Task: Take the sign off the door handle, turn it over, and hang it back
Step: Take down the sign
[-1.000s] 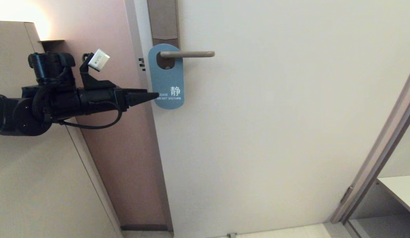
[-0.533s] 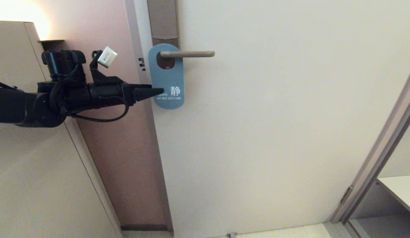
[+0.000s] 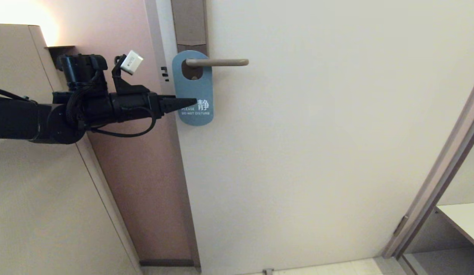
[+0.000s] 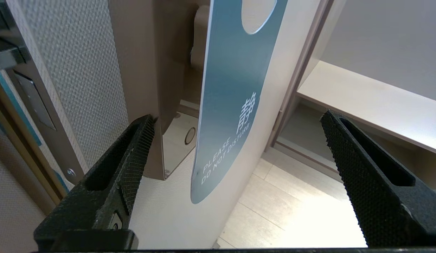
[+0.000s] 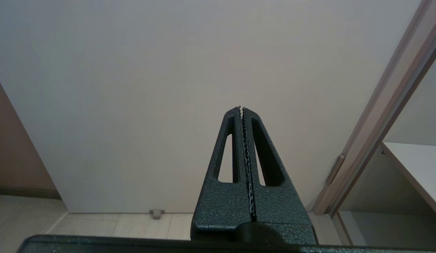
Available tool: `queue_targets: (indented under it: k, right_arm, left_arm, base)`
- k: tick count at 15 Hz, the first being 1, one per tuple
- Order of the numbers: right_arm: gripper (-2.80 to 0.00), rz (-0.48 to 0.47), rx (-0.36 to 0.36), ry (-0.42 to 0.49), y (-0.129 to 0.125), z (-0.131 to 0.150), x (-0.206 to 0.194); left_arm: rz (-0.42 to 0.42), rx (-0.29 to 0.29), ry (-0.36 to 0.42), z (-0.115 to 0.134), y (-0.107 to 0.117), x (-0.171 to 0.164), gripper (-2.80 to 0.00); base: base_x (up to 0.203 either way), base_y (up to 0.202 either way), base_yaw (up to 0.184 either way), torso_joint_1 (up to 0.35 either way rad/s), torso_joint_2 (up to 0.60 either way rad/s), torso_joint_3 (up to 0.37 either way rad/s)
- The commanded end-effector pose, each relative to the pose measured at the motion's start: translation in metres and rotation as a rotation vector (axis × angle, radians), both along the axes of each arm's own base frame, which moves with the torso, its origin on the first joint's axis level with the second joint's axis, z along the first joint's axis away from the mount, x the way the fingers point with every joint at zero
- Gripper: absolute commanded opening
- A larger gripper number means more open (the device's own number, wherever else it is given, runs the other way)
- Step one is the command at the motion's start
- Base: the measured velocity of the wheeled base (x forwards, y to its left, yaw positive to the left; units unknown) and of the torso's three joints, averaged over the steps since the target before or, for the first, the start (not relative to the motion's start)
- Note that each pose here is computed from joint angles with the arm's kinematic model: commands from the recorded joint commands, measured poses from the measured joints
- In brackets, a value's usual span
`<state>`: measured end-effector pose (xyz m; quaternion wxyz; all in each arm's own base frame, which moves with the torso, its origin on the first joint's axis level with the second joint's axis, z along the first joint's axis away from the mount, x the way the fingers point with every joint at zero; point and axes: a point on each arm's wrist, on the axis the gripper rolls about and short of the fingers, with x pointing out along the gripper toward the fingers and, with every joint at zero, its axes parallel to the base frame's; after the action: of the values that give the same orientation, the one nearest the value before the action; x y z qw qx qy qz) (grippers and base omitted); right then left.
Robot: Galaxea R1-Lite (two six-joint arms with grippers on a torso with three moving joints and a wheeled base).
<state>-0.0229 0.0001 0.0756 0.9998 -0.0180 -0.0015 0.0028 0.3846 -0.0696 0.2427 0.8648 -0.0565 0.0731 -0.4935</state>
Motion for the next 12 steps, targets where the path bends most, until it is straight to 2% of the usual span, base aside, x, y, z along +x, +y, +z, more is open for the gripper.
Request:
queue_targets:
  k: [1,12]
  right_arm:
    - [-2.8,0.0,-0.001,0.001,0.0,0.0,0.0]
    - [-2.8,0.0,-0.001,0.001,0.0,0.0,0.0]
  left_arm:
    - [-0.018,-0.003,-0.011,0.003,-0.003,-0.002,0.0]
    - [-0.052,-0.017,-0.001,0.008,-0.018,-0.009,0.0]
  base:
    - [0.0,0.0,0.0,0.0,0.0,0.0]
    - [0.0,0.0,0.0,0.0,0.0,0.0]
